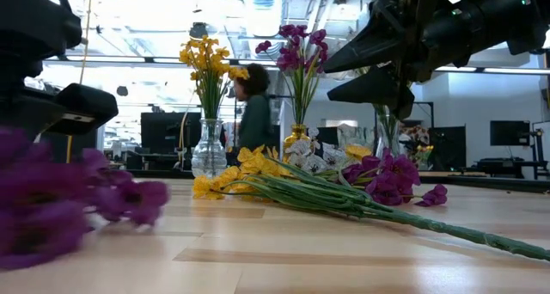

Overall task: Sort flowers into vase by color
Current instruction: Put the left purple flowers into the yellow vase

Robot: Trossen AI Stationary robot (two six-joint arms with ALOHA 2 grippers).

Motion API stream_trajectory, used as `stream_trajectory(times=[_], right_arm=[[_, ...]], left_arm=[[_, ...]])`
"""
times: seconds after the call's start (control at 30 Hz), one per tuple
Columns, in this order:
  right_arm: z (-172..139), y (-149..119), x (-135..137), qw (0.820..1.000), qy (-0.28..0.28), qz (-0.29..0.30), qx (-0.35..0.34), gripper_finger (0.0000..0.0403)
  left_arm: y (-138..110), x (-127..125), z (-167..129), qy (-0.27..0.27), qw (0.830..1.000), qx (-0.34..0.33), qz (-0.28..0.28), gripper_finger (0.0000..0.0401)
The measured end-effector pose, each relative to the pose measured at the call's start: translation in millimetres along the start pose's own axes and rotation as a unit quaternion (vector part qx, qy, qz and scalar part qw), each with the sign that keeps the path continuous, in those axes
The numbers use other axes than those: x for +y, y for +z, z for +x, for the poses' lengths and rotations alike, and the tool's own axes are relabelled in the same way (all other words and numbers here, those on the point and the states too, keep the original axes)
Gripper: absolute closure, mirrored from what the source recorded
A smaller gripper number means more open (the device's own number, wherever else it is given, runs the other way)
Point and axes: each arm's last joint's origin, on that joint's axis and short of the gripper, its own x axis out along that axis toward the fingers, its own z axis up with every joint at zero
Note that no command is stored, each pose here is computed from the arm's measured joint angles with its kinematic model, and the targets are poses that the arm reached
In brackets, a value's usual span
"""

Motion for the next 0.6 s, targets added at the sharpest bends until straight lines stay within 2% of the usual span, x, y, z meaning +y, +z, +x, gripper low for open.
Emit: stream_trajectory(times=[0.33, 0.6], right_arm=[[0.0, 0.0, 0.0, 1.000, 0.000, 0.000, 0.000, 0.0162], [0.0, 0.0, 0.0, 1.000, 0.000, 0.000, 0.000, 0.0162]], left_arm=[[0.0, 0.0, -0.3, 0.000, 1.000, -0.001, -0.027, 0.0378], [0.0, 0.0, -0.3, 0.000, 0.999, -0.001, -0.051, 0.0389]])
